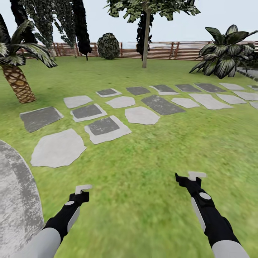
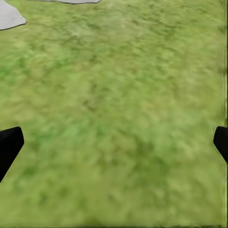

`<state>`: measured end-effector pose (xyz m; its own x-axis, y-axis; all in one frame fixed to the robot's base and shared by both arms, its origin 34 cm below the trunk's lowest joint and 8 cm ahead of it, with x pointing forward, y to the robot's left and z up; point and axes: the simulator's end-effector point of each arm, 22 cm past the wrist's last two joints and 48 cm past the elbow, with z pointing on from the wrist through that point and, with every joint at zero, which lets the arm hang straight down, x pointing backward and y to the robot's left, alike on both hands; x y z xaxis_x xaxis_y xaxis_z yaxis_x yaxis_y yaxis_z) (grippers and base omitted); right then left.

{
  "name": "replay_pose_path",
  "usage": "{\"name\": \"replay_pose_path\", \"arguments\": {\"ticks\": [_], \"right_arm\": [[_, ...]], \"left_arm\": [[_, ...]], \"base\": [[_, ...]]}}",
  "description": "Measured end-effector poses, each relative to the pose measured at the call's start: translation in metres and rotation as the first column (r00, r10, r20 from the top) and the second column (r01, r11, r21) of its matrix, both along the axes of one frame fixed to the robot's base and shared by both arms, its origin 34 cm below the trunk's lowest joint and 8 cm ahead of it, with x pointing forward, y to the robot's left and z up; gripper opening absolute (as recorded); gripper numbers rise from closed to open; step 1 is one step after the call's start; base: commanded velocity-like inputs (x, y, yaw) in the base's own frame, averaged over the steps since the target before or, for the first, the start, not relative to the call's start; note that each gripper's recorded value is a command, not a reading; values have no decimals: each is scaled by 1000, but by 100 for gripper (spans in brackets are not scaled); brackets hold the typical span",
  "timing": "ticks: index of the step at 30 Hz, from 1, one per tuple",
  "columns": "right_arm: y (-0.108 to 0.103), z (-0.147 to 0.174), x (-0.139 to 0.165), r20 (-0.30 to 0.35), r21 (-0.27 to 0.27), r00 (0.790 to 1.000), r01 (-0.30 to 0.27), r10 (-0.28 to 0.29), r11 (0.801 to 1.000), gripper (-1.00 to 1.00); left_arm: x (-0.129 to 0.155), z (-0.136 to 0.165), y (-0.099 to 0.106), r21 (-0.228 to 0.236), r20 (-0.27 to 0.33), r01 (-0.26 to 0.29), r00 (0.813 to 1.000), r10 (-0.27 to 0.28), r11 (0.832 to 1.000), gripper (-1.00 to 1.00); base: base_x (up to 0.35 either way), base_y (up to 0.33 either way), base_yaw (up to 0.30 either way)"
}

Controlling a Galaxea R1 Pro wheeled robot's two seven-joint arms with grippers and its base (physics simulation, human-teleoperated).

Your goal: In the garden, pick up the pesticide atomizer on the floor and spray pesticide onto both trees until each tree trunk is fully covered.

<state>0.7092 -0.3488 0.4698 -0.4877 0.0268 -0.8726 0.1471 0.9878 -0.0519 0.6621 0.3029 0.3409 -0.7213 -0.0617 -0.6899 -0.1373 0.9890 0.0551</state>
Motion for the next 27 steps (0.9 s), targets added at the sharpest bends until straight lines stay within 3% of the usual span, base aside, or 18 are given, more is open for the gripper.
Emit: {"name": "replay_pose_path", "arguments": {"ticks": [8,27], "right_arm": [[0,4,1,6,0,1000,0,0,1000,100],[1,16,3,26,-1,1000,-1,1,1000,100]], "left_arm": [[1,3,-1,-1,6,2,1000,-2,1000,-100],[6,15,-2,-4,26,0,1000,0,1000,-100]], "base": [[77,0,-289],[328,0,-217]]}}
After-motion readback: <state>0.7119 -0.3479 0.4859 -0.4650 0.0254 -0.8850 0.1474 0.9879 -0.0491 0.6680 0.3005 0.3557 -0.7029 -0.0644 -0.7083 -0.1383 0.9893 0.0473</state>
